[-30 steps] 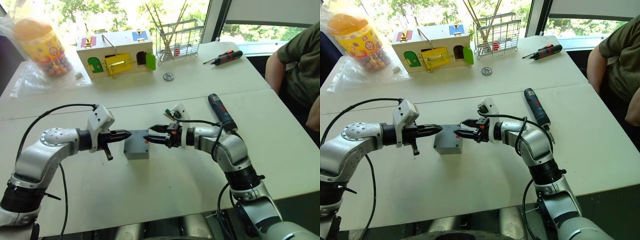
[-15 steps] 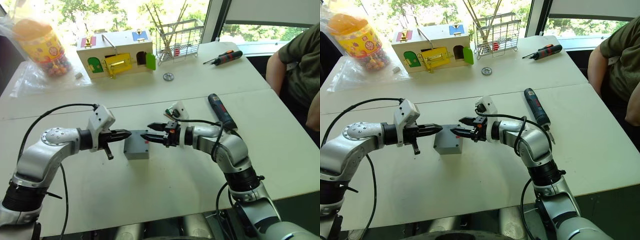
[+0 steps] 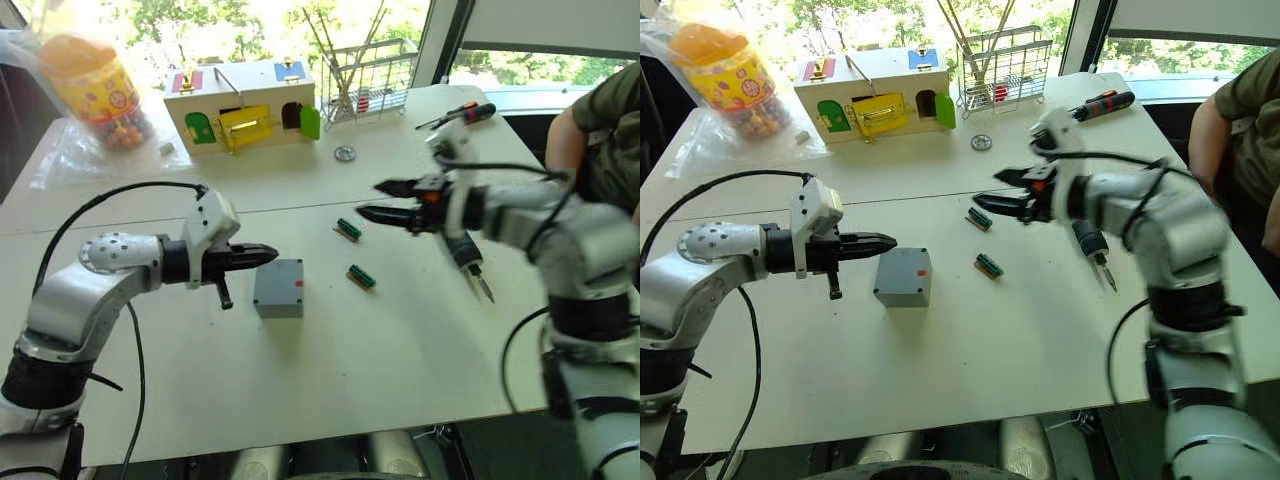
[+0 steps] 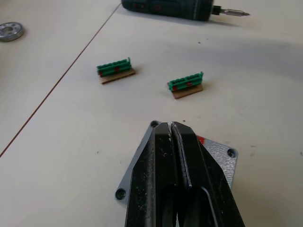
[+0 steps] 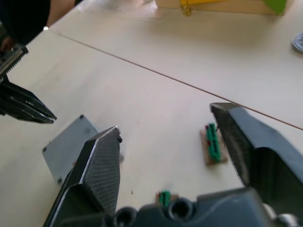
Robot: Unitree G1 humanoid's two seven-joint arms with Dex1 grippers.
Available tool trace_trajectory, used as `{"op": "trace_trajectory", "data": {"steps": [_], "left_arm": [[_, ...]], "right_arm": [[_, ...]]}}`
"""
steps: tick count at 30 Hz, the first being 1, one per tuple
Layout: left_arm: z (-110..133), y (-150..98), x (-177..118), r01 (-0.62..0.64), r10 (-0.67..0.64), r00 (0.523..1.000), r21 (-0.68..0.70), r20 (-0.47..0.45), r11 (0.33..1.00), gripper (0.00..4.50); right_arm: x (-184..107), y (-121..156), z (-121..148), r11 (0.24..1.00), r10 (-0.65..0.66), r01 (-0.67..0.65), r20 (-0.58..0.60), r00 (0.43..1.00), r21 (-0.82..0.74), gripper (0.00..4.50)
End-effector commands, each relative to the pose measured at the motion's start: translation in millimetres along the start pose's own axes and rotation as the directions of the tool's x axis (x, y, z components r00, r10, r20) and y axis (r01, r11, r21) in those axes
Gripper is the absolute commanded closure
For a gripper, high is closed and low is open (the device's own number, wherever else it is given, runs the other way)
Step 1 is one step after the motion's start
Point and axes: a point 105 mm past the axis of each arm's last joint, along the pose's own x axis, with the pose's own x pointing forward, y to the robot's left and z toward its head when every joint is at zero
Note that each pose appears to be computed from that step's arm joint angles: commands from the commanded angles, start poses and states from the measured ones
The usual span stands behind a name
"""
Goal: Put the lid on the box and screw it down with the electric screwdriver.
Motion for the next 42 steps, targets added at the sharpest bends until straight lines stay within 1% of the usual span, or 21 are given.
{"op": "trace_trajectory", "data": {"steps": [1, 2, 3, 4, 5, 9, 12, 16, 21, 27, 28, 30, 35, 36, 40, 41, 42], "left_arm": [[17, -13, 8, 0.098, -0.100, 0.995, 0.113, 0.013, 0.989, 4.50], [20, -17, 10, 0.128, -0.131, 0.991, 0.140, 0.013, 0.982, 4.50], [24, -20, 13, 0.151, -0.156, 0.988, 0.165, 0.016, 0.975, 4.50], [26, -22, 15, 0.168, -0.174, 0.985, 0.183, 0.019, 0.969, 4.50], [28, -24, 17, 0.176, -0.184, 0.983, 0.193, 0.022, 0.965, 4.50], [30, -32, 20, 0.216, -0.222, 0.975, 0.251, -0.003, 0.944, 4.50], [27, -35, 17, 0.217, -0.219, 0.975, 0.263, -0.020, 0.940, 4.50], [25, -37, 15, 0.189, -0.191, 0.981, 0.252, -0.017, 0.949, 4.50], [19, -39, 17, 0.150, -0.152, 0.988, 0.215, -0.004, 0.965, 4.50], [15, -37, 21, 0.109, -0.114, 0.993, 0.185, 0.018, 0.977, 4.50], [14, -37, 22, 0.105, -0.111, 0.994, 0.181, 0.020, 0.978, 4.50], [13, -38, 23, 0.101, -0.106, 0.994, 0.176, 0.021, 0.979, 4.50], [9, -36, 24, 0.081, -0.085, 0.996, 0.168, 0.019, 0.982, 4.50], [8, -35, 25, 0.078, -0.082, 0.996, 0.168, 0.017, 0.983, 4.50], [4, -32, 26, 0.072, -0.074, 0.997, 0.162, 0.011, 0.984, 4.50], [3, -30, 26, 0.069, -0.072, 0.997, 0.159, 0.008, 0.985, 4.50], [1, -27, 24, 0.061, -0.063, 0.998, 0.153, 0.003, 0.986, 4.50]], "right_arm": [[-23, -26, -12, 0.995, -0.058, 0.074, -0.190, 0.980, 0.074, 0.03], [-32, -40, -23, 0.982, -0.101, 0.140, -0.281, 0.954, 0.123, 0.03], [-40, -45, -36, 0.977, -0.075, 0.142, -0.366, 0.928, 0.162, 0.03], [-47, -46, -46, 0.971, -0.040, 0.135, -0.422, 0.906, 0.198, 0.03], [-51, -47, -52, 0.968, -0.008, 0.120, -0.451, 0.892, 0.221, 0.03], [-51, -71, -80, 0.931, 0.014, 0.198, -0.572, 0.820, 0.308, 0.03], [-47, -87, -90, 0.911, 0.007, 0.249, -0.613, 0.790, 0.330, 0.03], [-36, -96, -94, 0.904, 0.003, 0.270, -0.637, 0.771, 0.331, 0.03], [-24, -102, -112, 0.919, -0.007, 0.281, -0.702, 0.712, 0.276, 0.03], [-9, -99, -132, 0.941, 0.003, 0.257, -0.768, 0.641, 0.218, 0.03], [-7, -99, -134, 0.942, -0.007, 0.263, -0.772, 0.636, 0.209, 0.24], [-5, -97, -138, 0.949, 0.005, 0.244, -0.785, 0.620, 0.199, 0.79], [-5, -94, -149, 0.958, 0.033, 0.213, -0.811, 0.584, 0.192, 2.58], [-7, -94, -152, 0.959, 0.032, 0.213, -0.816, 0.578, 0.188, 2.74], [-13, -96, -157, 0.958, 0.029, 0.218, -0.819, 0.573, 0.186, 2.74], [-14, -98, -156, 0.958, 0.023, 0.220, -0.813, 0.581, 0.185, 2.74], [-14, -101, -151, 0.958, 0.008, 0.224, -0.795, 0.606, 0.179, 2.74]]}}
